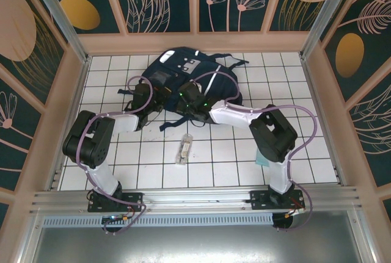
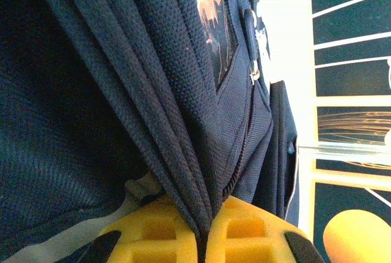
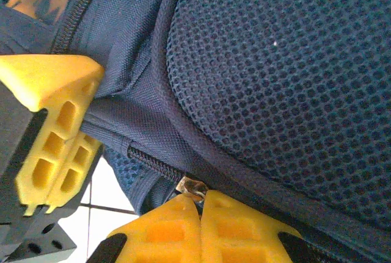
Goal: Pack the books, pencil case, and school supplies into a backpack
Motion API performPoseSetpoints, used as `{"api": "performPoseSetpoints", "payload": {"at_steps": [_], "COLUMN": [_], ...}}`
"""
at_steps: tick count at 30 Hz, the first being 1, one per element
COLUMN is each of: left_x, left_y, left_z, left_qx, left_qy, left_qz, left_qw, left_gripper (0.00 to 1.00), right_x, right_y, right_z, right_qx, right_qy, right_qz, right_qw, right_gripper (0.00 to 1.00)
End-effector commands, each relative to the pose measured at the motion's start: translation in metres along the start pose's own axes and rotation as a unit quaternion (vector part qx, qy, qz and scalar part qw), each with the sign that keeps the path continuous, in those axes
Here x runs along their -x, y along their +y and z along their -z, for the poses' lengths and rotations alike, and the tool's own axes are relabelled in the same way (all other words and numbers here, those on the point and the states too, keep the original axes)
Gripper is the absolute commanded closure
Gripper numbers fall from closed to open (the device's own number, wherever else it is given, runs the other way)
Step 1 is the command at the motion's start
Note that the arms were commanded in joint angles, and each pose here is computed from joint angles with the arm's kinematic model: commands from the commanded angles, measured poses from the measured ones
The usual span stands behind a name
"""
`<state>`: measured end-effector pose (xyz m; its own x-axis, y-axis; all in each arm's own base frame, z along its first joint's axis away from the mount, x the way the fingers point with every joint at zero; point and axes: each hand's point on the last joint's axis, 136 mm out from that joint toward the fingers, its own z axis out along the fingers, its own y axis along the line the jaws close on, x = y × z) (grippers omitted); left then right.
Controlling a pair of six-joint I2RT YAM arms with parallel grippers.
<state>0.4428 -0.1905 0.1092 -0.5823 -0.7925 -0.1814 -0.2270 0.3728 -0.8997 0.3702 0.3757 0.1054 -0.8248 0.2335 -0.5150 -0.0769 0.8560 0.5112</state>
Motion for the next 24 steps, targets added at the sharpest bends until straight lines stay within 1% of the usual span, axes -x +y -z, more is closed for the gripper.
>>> {"api": "performPoseSetpoints", "payload": {"at_steps": [1, 4, 7, 9, 12, 14, 19, 22, 24], "left_x": [0.025, 0.032, 0.040, 0.040, 0.042, 0.044, 0.051, 0.053, 0.052], "left_y": [-0.047, -0.043, -0.038, -0.037, -0.038, -0.036, -0.032, -0.029, -0.025], "left_z": [0.005, 0.003, 0.001, 0.000, -0.001, -0.003, -0.009, -0.011, -0.011], "left_qx": [-0.062, -0.057, -0.049, -0.049, -0.048, -0.041, -0.027, -0.022, -0.015], "left_qy": [-0.035, -0.041, -0.047, -0.045, -0.045, -0.045, -0.027, -0.020, -0.015], "left_qz": [-0.034, -0.036, -0.040, -0.042, -0.046, -0.055, -0.077, -0.085, -0.090], "left_qw": [0.997, 0.997, 0.997, 0.997, 0.997, 0.997, 0.996, 0.996, 0.996], "left_gripper": [1.00, 1.00, 1.00, 1.00, 1.00, 1.00, 1.00, 1.00, 1.00], "right_x": [-0.007, -0.018, -0.022, -0.022, -0.019, -0.016, -0.001, 0.013, 0.026], "right_y": [-0.029, -0.041, -0.060, -0.073, -0.080, -0.089, -0.133, -0.152, -0.160], "right_z": [0.011, 0.014, 0.023, 0.030, 0.039, 0.047, 0.074, 0.089, 0.097], "right_qx": [-0.028, -0.032, -0.054, -0.072, -0.080, -0.107, -0.213, -0.253, -0.268], "right_qy": [0.055, 0.107, 0.129, 0.125, 0.124, 0.123, 0.112, 0.100, 0.085], "right_qz": [0.022, 0.034, 0.045, 0.049, 0.059, 0.079, 0.150, 0.173, 0.181], "right_qw": [0.998, 0.993, 0.989, 0.988, 0.987, 0.984, 0.959, 0.947, 0.942], "right_gripper": [1.00, 1.00, 1.00, 1.00, 1.00, 1.00, 1.00, 1.00, 1.00]}}
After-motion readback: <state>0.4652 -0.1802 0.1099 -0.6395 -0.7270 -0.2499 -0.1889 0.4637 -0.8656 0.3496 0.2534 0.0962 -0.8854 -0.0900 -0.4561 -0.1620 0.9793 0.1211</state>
